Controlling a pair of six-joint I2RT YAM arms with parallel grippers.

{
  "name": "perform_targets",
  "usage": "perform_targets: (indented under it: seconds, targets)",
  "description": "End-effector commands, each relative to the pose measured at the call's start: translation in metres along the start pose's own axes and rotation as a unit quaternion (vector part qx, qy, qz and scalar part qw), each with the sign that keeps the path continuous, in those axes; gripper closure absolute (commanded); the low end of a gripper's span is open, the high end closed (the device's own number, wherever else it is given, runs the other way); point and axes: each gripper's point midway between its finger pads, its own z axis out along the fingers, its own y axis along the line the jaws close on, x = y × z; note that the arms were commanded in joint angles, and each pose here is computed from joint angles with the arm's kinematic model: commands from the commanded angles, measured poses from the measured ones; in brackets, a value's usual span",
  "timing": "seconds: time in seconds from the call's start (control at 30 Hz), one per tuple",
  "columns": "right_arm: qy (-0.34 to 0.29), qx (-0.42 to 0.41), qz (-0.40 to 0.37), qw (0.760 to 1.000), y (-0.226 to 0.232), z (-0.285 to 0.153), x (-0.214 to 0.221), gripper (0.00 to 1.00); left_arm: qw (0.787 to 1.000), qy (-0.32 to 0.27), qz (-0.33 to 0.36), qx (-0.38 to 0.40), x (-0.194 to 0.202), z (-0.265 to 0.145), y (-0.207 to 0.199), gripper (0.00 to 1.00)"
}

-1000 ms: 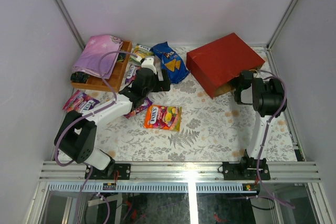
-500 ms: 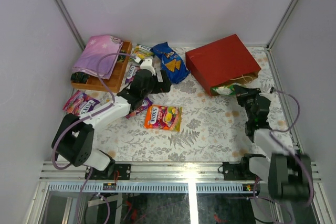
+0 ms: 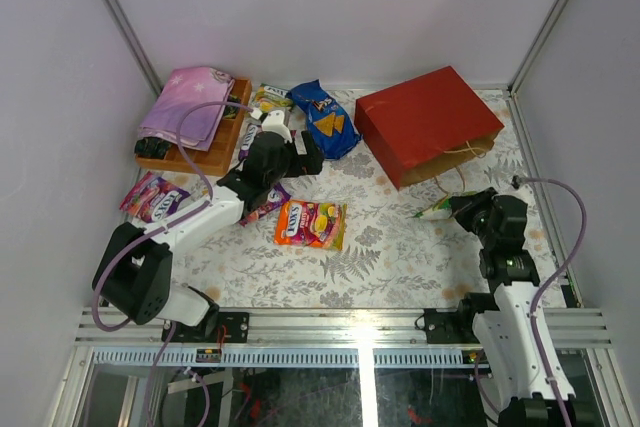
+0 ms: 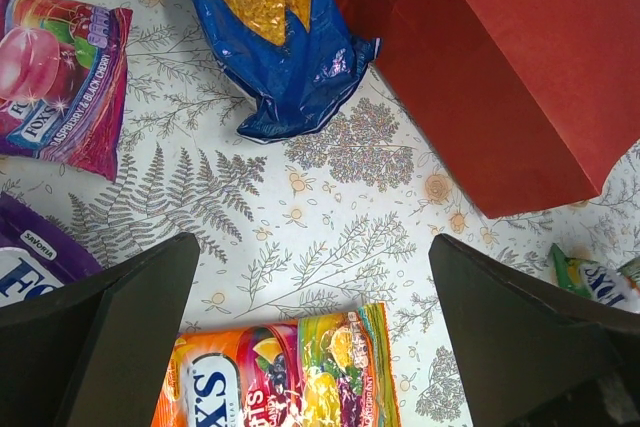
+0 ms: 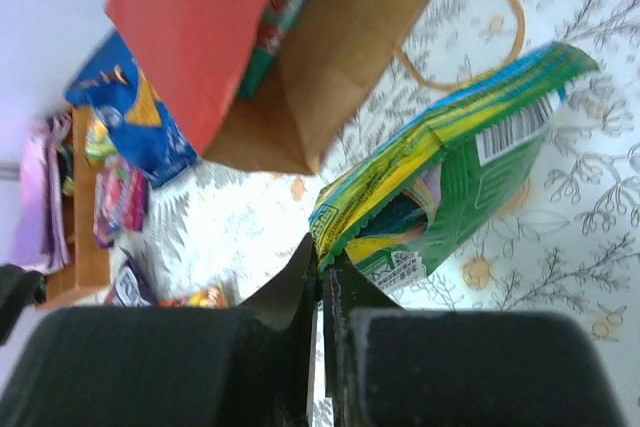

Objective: Take the snacks out of the paper bag
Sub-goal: Take out the snack from the paper bag, then place the snack at the center of the board.

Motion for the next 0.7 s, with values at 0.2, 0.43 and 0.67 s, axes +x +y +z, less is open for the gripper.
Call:
perform_targets:
  seconds: [0.2,0.43,0.67]
  targets:
    - [0.058,-0.124,-0.065,0.988,0.093,-0.005,0.001,1.00,1.000,-0.018,-0.015,0.010,-0.013,-0.001,-0.006,0.00]
    - [0.080,-0.177,-0.114,0.974,0.149,-0.010,0.055,1.00,1.000,-0.008,-0.021,0.018,-0.013,0.004,-0.011,0.00]
    - [0.098,-0.133,-0.120,0.979,0.080,0.002,0.100,1.00,1.000,0.004,-0.017,0.013,-0.008,0.006,-0.009,0.00]
